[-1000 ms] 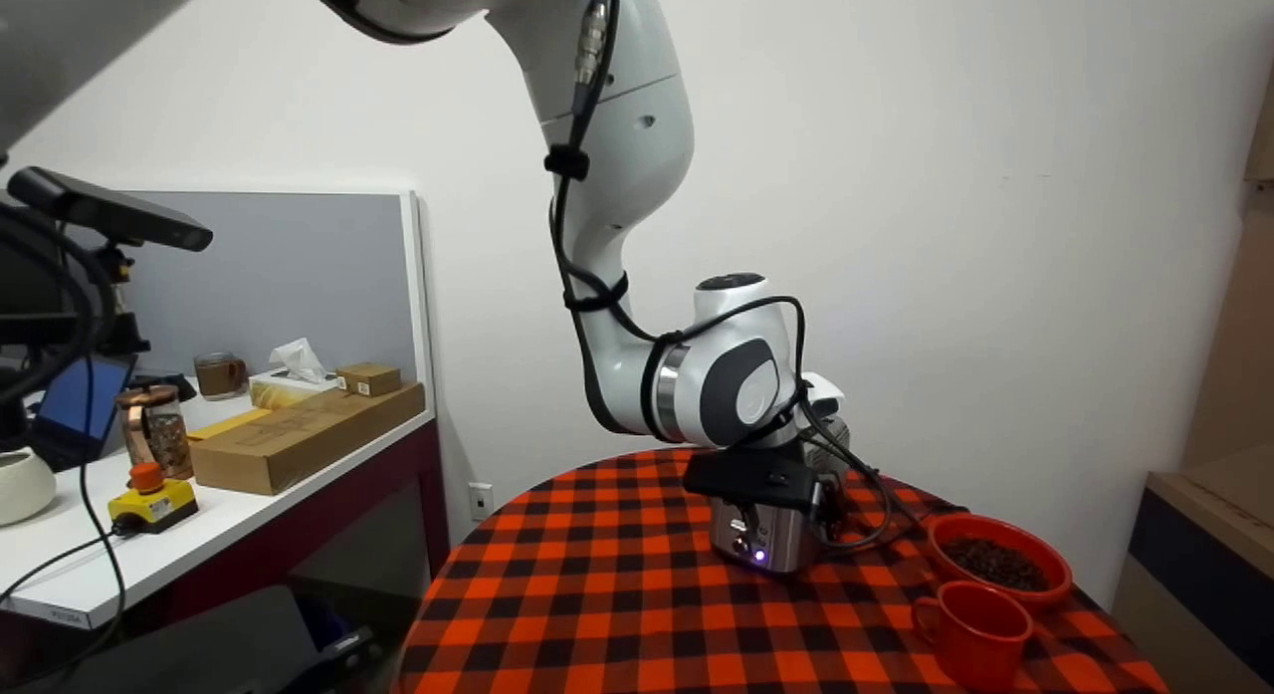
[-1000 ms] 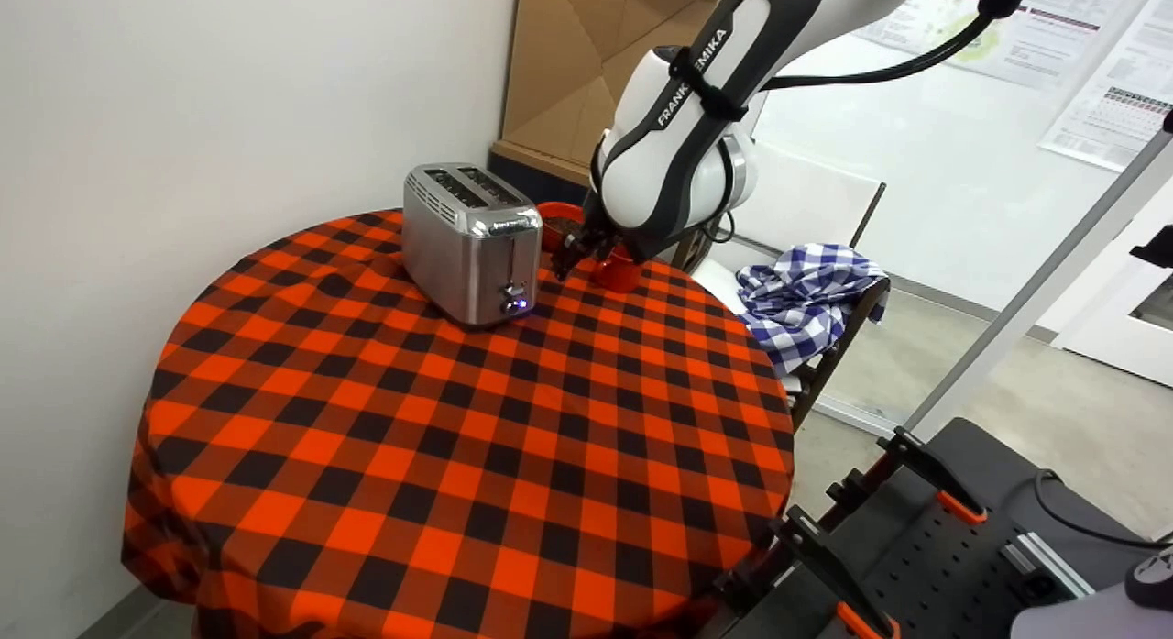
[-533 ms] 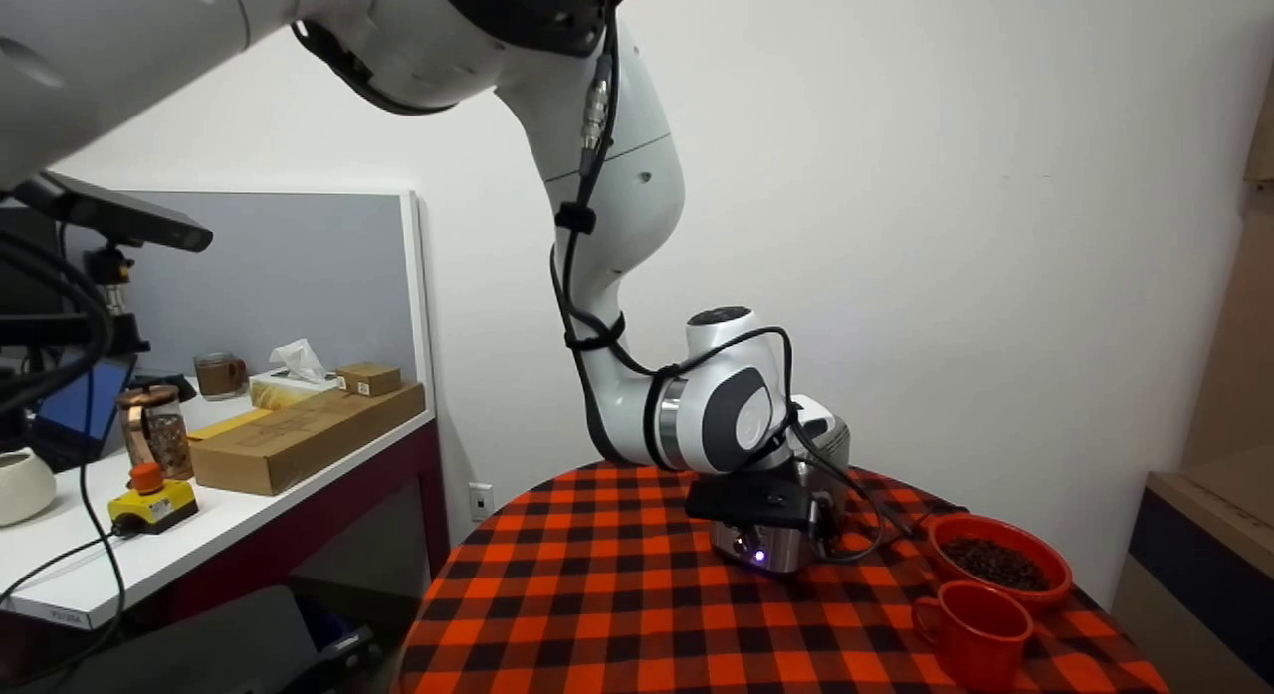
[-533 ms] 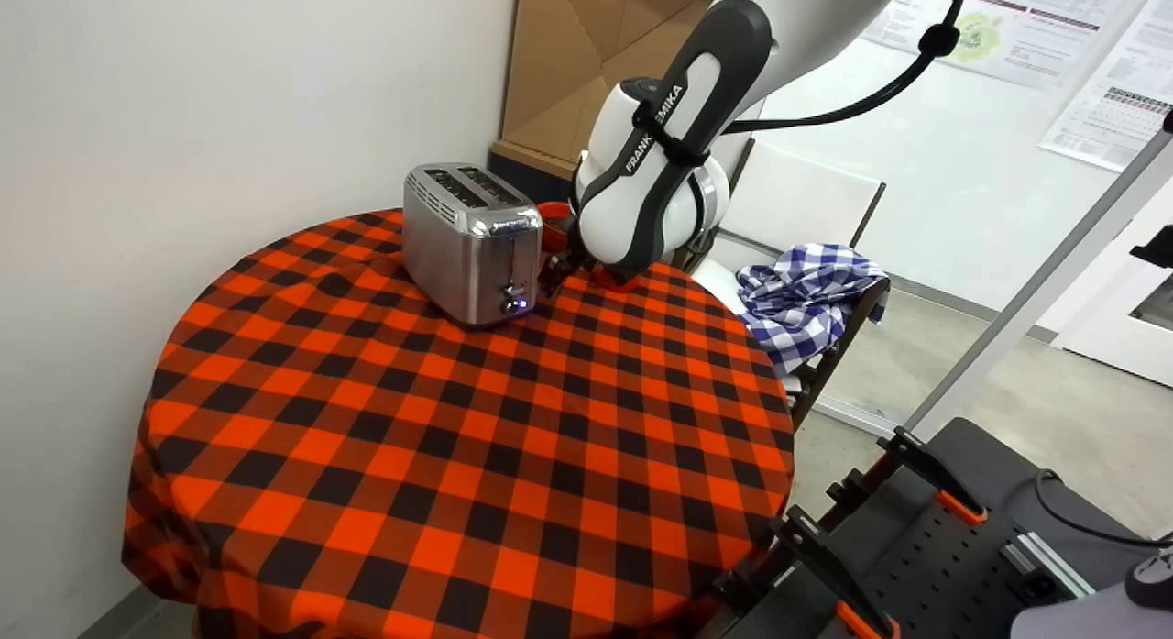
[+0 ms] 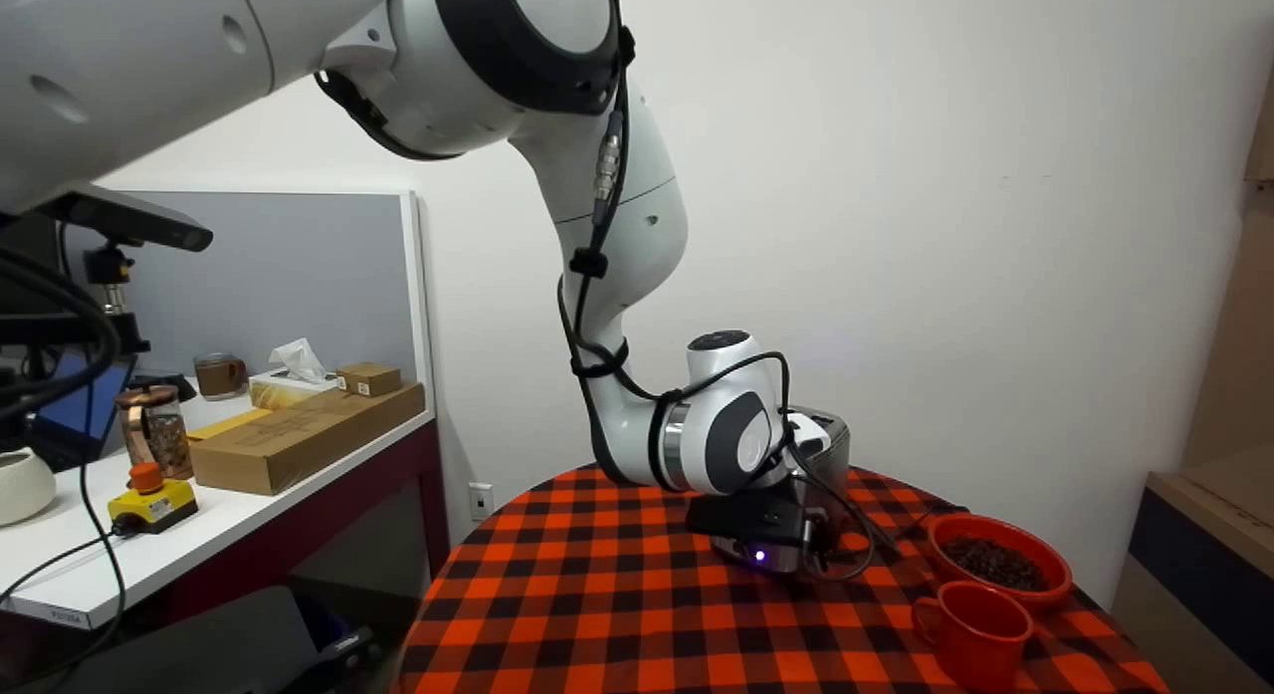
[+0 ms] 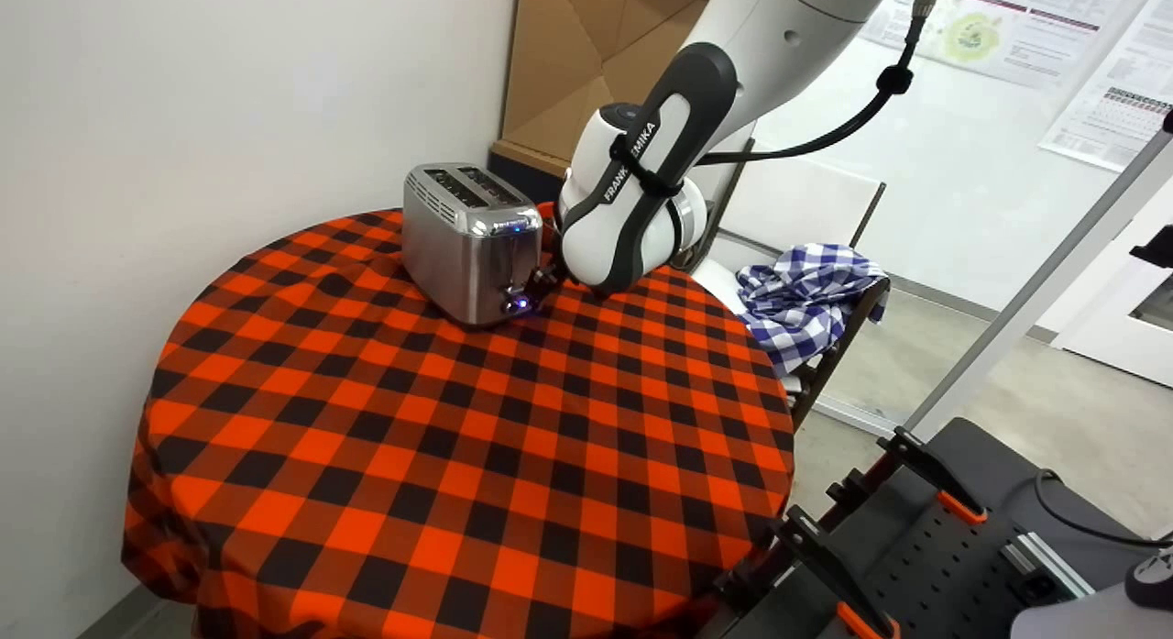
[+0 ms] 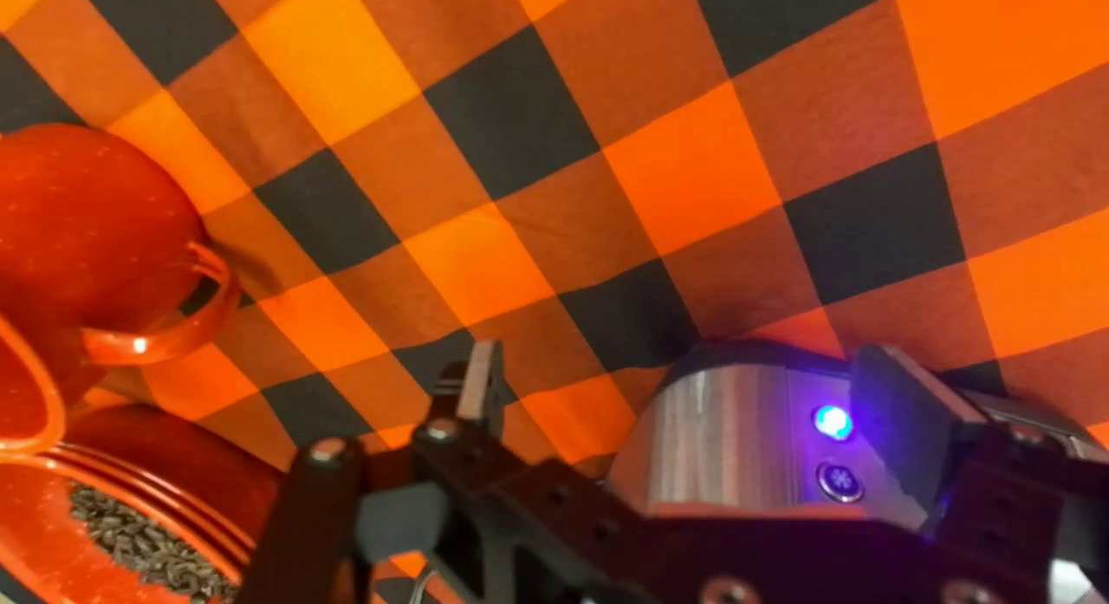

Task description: Switch off the toaster

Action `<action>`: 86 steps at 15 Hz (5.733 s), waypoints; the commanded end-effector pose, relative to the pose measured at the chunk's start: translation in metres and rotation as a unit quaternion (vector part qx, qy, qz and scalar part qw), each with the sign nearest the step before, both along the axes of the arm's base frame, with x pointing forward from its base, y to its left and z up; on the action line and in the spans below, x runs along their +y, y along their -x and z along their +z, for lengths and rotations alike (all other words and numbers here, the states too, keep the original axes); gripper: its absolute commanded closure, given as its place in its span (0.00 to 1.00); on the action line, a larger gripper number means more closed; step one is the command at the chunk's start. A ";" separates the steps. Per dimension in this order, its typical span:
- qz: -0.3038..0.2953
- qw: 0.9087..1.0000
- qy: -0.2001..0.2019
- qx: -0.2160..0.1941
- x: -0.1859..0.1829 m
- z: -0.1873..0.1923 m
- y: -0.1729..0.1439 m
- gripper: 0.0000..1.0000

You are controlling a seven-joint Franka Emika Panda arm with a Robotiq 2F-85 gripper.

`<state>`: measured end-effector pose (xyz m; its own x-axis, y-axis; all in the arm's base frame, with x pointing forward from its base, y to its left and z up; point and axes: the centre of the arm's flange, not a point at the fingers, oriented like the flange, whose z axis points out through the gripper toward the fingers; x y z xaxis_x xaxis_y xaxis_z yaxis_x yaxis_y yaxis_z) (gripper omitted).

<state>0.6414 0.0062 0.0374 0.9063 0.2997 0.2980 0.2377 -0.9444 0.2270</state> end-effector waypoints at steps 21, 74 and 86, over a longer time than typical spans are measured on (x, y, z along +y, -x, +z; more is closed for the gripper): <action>-0.034 0.997 -0.053 -0.054 -0.012 -0.018 -0.015 0.00; -0.023 0.998 -0.058 -0.018 -0.021 -0.011 -0.013 0.00; -0.039 0.996 -0.067 -0.047 -0.012 -0.018 -0.023 0.00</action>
<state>0.6576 -0.0101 0.0256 0.8933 0.1956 0.4045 0.1635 -0.9801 0.1129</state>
